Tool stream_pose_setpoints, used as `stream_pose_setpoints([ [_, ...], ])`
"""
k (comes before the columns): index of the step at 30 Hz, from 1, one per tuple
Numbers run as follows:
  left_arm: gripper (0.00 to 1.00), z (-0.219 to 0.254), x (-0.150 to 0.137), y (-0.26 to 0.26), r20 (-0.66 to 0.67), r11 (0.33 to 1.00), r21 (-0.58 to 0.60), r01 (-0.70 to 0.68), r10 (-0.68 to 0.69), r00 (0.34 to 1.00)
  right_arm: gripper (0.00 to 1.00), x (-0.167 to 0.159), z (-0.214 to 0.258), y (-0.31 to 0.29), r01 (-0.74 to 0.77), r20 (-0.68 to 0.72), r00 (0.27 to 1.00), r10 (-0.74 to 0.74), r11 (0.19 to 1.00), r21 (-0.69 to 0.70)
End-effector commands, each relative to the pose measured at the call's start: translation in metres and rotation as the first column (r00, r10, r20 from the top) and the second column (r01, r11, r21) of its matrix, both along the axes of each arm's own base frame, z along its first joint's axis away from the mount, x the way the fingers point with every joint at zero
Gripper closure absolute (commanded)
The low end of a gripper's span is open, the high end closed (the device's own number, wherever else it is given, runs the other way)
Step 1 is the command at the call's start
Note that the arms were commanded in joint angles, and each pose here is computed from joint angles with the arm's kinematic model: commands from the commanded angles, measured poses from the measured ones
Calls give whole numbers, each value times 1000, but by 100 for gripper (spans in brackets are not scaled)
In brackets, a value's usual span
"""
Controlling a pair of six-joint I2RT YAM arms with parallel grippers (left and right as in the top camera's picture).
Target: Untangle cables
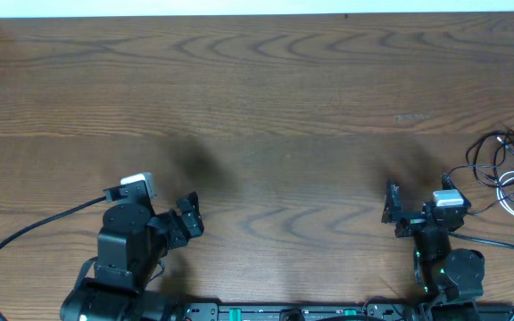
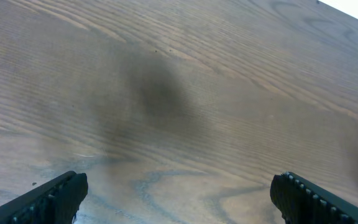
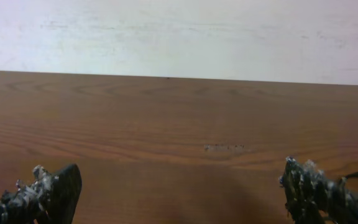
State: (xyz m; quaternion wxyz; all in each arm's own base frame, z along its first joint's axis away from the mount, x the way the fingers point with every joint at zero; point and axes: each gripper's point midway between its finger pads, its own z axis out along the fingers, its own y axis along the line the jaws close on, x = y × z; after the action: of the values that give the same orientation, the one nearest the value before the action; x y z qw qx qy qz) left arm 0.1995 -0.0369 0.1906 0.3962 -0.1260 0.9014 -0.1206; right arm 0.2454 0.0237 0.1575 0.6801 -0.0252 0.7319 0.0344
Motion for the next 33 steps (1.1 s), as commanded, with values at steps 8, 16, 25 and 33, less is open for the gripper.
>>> stream_pose_setpoints([
  [8,2,-11,-14,22,59,996,6,-84,83,995,1,-1,0,2,-11,0,1000,11,1000,3],
  [16,2,-26,2,16,254,999,36,13,-22,967,1,-1,0,2,-11,0,1000,11,1000,3],
  [25,2,-11,32,10,495,991,118,68,-118,861,1,-1,0,2,-11,0,1000,11,1000,3],
  [33,1,-3,43,14,647,988,153,26,-120,753,1,-1,0,2,-11,0,1000,11,1000,3],
])
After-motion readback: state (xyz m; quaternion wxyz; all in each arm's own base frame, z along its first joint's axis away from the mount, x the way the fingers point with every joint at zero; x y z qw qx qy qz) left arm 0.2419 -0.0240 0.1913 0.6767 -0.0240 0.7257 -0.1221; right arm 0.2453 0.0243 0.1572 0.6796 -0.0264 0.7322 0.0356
